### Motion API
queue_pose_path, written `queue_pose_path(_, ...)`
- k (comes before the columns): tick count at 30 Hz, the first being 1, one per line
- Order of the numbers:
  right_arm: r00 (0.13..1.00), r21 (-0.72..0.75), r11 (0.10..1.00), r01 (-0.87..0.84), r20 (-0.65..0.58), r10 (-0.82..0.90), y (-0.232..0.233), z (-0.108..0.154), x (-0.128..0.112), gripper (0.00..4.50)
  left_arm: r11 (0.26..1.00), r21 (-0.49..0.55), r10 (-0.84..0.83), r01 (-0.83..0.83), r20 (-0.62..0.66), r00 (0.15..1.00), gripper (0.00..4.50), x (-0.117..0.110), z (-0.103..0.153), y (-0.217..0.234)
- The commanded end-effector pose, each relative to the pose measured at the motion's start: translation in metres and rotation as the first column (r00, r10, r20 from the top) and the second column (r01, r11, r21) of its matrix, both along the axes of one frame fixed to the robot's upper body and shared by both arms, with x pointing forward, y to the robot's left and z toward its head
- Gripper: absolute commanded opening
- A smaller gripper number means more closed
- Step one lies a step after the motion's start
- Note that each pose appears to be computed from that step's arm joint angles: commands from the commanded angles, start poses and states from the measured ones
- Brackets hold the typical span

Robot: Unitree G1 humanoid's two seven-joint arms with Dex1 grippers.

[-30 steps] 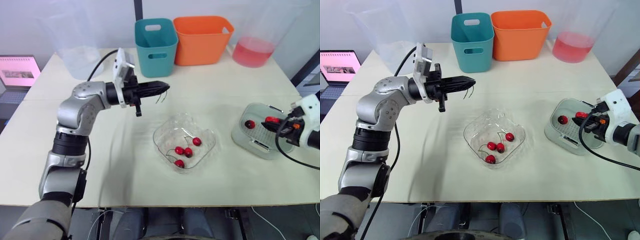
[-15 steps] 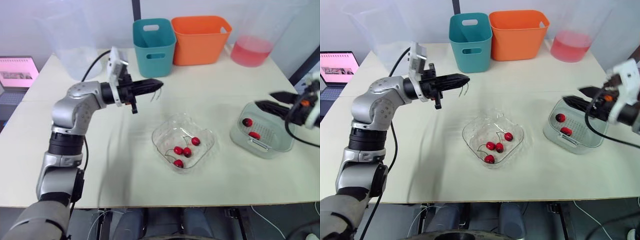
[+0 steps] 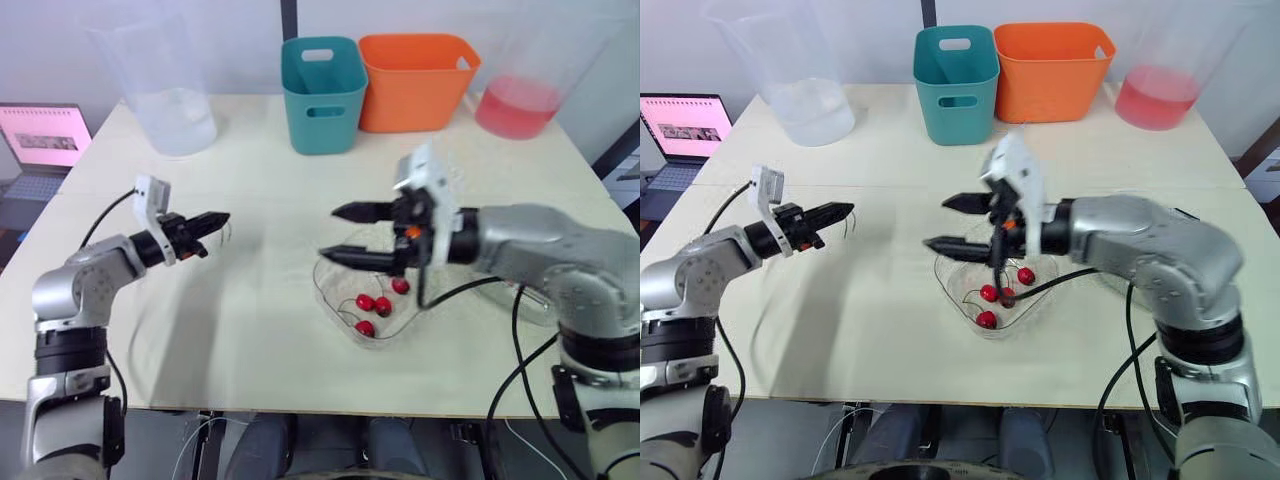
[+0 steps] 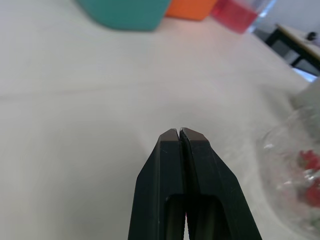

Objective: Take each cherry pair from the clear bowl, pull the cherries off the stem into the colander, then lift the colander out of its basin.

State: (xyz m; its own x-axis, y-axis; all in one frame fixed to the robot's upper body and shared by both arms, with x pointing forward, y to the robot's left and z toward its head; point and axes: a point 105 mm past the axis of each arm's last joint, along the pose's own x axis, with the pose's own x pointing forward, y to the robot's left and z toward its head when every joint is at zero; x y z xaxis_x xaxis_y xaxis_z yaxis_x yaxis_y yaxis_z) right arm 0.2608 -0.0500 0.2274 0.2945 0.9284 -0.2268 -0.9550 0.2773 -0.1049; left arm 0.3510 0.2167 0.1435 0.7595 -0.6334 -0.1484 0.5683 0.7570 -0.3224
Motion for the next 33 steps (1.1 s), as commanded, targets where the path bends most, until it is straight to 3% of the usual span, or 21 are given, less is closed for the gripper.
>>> queue_pose_path(1,0.998,-0.016,0.999,-0.033,0.054,0.033,0.009,-0.002,-0.003,3.43,0.999,0.002,0.042,-0.042,0.007,0.999,0.00,0.004,-0.006,0.008)
queue_pose_path(8,0.997,-0.033,0.999,-0.026,0.066,0.028,0.009,-0.006,0.001,3.43,0.998,-0.002,0.056,-0.056,-0.004,0.998,0.00,0.010,-0.018,0.010)
queue_pose_path(9,0.998,-0.030,0.999,-0.019,0.065,0.021,0.008,-0.006,0.002,3.50,0.998,-0.002,0.056,-0.056,0.001,0.998,0.60,0.010,-0.018,0.011)
queue_pose_path(10,0.998,-0.028,1.000,-0.011,0.064,0.013,0.007,-0.006,0.003,3.50,0.999,-0.007,0.053,-0.053,0.007,0.999,0.81,0.011,-0.016,0.011)
queue_pose_path(12,0.998,-0.025,1.000,0.002,0.060,0.000,0.004,-0.007,0.004,3.50,0.998,0.001,0.060,-0.060,0.022,0.998,1.74,0.012,-0.014,0.013)
queue_pose_path(17,0.998,-0.035,0.999,0.028,0.057,-0.026,-0.004,-0.008,0.006,3.50,0.995,0.041,0.092,-0.095,0.068,0.993,4.39,0.012,-0.004,0.026)
queue_pose_path(24,0.994,0.011,0.995,0.100,0.050,-0.101,-0.029,0.007,0.018,3.50,0.990,0.132,0.026,-0.052,0.190,0.981,4.46,0.000,0.041,0.046)
queue_pose_path(28,0.980,0.169,0.966,0.197,-0.014,-0.198,-0.047,0.021,0.030,3.50,0.987,0.158,-0.071,0.035,0.231,0.970,4.46,-0.009,0.063,0.042)
queue_pose_path(33,0.915,0.196,0.896,0.398,-0.007,-0.404,-0.109,0.033,0.039,3.50,0.944,0.233,-0.297,0.235,0.286,0.911,4.46,-0.035,0.088,-0.005)
